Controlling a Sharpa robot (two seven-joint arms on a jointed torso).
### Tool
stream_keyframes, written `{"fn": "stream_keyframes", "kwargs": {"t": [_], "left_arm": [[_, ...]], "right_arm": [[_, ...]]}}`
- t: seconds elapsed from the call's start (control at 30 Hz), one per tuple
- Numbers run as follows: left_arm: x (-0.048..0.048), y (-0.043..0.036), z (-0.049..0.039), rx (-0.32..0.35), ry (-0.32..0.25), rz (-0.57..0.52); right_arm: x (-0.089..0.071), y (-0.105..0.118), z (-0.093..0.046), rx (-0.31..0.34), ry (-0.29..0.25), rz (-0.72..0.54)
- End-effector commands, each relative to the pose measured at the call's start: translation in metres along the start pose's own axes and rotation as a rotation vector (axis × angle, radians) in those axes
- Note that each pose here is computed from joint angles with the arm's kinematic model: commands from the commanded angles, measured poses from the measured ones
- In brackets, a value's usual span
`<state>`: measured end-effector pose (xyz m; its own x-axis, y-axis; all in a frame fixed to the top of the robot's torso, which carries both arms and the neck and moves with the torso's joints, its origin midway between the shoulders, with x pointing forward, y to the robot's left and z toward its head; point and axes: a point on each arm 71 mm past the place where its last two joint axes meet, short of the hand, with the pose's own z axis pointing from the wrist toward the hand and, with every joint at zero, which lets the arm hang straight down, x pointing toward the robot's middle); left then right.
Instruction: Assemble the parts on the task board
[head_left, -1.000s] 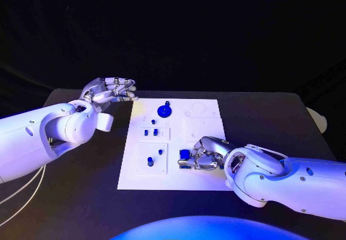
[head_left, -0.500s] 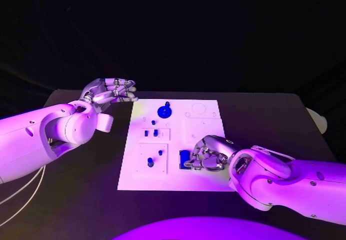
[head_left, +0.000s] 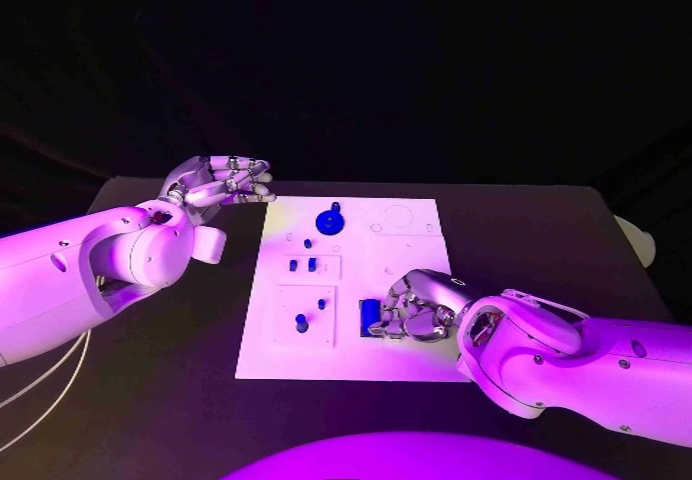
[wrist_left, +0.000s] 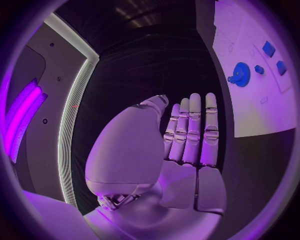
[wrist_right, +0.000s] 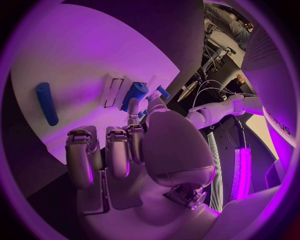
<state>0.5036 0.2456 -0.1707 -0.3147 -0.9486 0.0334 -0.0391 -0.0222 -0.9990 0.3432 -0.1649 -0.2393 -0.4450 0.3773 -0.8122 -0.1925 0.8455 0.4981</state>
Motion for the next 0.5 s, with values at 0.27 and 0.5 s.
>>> {"fn": "stream_keyframes", "kwargs": {"t": [0.27, 0.5], "left_arm": [[0.0020, -0.0011, 0.0000, 0.005, 0.017, -0.009], [0.0018, -0.0011, -0.0001, 0.005, 0.016, -0.009]], "right_arm": [[0.0027, 0.0007, 0.0058, -0.012, 0.013, -0.041], [0.0028, 0.0023, 0.0079, -0.015, -0.001, -0.055]]}}
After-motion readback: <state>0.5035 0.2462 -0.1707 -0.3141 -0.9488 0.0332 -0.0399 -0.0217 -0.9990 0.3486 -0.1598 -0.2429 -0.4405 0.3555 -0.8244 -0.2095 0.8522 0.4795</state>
